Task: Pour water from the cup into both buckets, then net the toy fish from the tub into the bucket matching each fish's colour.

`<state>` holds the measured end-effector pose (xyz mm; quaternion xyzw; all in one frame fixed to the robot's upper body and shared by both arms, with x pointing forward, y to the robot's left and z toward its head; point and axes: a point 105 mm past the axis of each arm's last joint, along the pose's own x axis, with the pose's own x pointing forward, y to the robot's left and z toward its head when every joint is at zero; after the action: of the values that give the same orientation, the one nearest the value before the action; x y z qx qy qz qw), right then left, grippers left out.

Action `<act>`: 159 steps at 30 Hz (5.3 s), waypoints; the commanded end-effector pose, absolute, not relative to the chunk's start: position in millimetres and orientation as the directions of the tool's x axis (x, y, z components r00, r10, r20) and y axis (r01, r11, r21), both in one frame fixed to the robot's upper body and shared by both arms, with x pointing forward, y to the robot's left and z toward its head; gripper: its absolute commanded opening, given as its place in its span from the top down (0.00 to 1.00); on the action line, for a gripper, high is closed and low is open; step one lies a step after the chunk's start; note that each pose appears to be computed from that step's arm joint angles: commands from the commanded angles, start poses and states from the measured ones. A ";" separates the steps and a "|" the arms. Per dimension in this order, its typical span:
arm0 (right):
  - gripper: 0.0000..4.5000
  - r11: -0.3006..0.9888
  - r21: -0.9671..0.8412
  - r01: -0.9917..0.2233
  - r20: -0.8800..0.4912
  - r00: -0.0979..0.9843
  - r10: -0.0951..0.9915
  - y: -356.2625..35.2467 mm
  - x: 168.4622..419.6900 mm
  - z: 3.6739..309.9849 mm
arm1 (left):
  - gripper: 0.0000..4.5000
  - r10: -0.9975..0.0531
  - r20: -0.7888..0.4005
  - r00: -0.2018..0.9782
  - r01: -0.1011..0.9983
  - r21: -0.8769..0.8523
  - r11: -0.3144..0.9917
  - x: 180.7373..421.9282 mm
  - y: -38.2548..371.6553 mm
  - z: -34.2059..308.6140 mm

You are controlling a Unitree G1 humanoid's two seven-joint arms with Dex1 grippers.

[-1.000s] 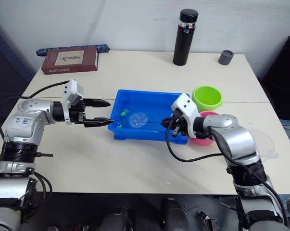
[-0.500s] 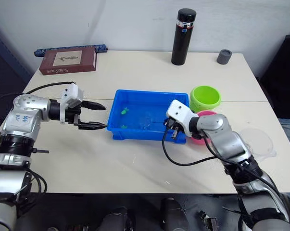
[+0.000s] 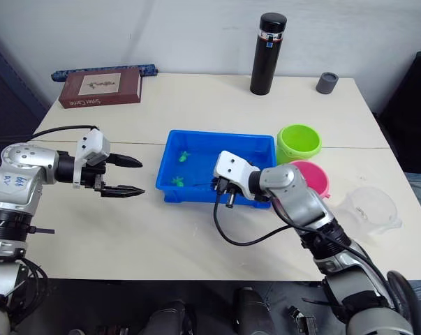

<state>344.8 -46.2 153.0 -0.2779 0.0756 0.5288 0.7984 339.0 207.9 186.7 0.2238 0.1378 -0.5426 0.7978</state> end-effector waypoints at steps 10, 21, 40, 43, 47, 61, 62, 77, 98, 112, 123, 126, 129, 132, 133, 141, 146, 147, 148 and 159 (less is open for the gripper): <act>1.00 0.501 -0.153 -0.852 -0.309 0.523 0.794 -92.0 339.5 191.9 | 0.01 -0.898 -0.243 0.367 0.928 0.169 0.333 355.0 176.6 217.7; 1.00 0.780 -0.165 -0.604 -0.192 0.795 0.575 -186.7 313.1 239.6 | 0.01 -0.961 -0.036 0.274 0.956 0.117 0.268 373.9 103.1 220.2; 1.00 0.100 -0.989 -0.106 -0.092 0.987 0.131 -273.1 341.0 258.3 | 0.01 -0.970 0.009 0.242 0.952 0.190 0.239 383.5 75.2 229.7; 1.00 -0.317 -0.947 -0.049 -0.125 0.967 0.223 -259.6 343.1 247.6 | 0.01 -0.968 0.010 0.250 0.950 0.192 0.248 383.4 77.4 229.7; 1.00 -0.480 -0.870 -0.112 -0.243 0.945 0.219 -263.8 344.7 221.8 | 0.01 -0.966 0.012 0.260 0.946 0.196 0.257 383.7 80.0 230.7; 1.00 0.011 -0.998 -0.062 -0.057 0.963 0.264 -262.0 350.7 269.9 | 0.01 -0.952 -0.032 0.304 0.932 0.220 0.290 389.5 96.7 228.5; 1.00 0.276 -0.951 -0.141 -0.050 0.949 0.312 -246.9 350.0 269.1 | 0.01 -0.943 -0.075 0.323 0.927 0.227 0.299 390.1 107.2 222.0; 1.00 0.638 0.019 -0.770 -0.360 0.590 0.723 -119.4 333.4 172.8 | 0.01 -0.834 -0.274 0.478 0.871 0.267 0.412 360.5 192.9 203.7; 1.00 0.703 0.044 -0.710 -0.215 0.680 0.701 -115.2 372.3 191.6 | 0.01 -0.838 -0.218 0.500 0.860 0.238 0.451 349.1 179.8 206.9; 1.00 0.719 -0.203 -0.665 -0.242 0.746 0.621 -148.4 334.4 199.8 | 0.01 -0.929 -0.107 0.353 0.926 0.179 0.332 379.4 130.6 224.0; 1.00 0.856 -0.272 -0.441 -0.139 0.898 0.418 -214.5 303.9 247.2 | 0.01 -0.979 -0.037 0.201 0.963 0.191 0.191 383.5 75.0 233.5; 1.00 0.881 -0.301 -0.365 -0.123 0.931 0.343 -236.1 306.0 257.1 | 0.01 -0.985 -0.026 0.173 0.966 0.201 0.164 383.1 64.0 235.3; 1.00 0.883 -0.361 -0.300 -0.137 0.954 0.267 -256.4 310.1 258.7 | 0.01 -0.987 -0.020 0.159 0.966 0.211 0.151 382.7 58.9 237.1; 1.00 0.862 -0.444 -0.244 -0.139 0.969 0.203 -271.3 317.4 257.2 | 0.01 -0.987 -0.020 0.159 0.965 0.213 0.151 382.9 58.9 236.8; 1.00 0.860 -0.456 -0.231 -0.138 0.972 0.188 -274.9 320.0 256.3 | 0.01 -0.987 -0.020 0.160 0.965 0.214 0.152 383.0 59.0 236.5; 1.00 0.802 -0.568 -0.185 -0.131 0.982 0.134 -290.9 335.4 248.9 | 0.01 -0.981 -0.023 0.192 0.959 0.219 0.182 384.4 69.1 235.7; 1.00 0.329 -0.921 -0.211 -0.156 0.970 0.185 -277.2 334.1 238.9 | 0.01 -0.980 -0.024 0.198 0.957 0.220 0.188 384.4 70.5 235.4; 1.00 0.197 -0.957 -0.212 -0.171 0.964 0.206 -273.6 333.4 235.3 | 0.01 -0.980 -0.024 0.199 0.957 0.221 0.188 384.4 70.4 235.5; 1.00 0.016 -0.981 -0.194 -0.187 0.960 0.210 -271.7 332.8 233.0 | 0.01 -0.980 -0.023 0.198 0.957 0.221 0.188 384.3 70.1 235.8; 1.00 -0.574 -0.819 -0.002 -0.183 0.949 0.258 -273.2 334.6 240.5 | 0.01 -0.980 -0.020 0.196 0.957 0.222 0.187 384.7 68.6 236.7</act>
<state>334.9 -271.9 224.3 -0.8688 -0.0591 0.1655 0.4629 387.0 70.5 225.3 0.0812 -0.0407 -0.6285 0.7725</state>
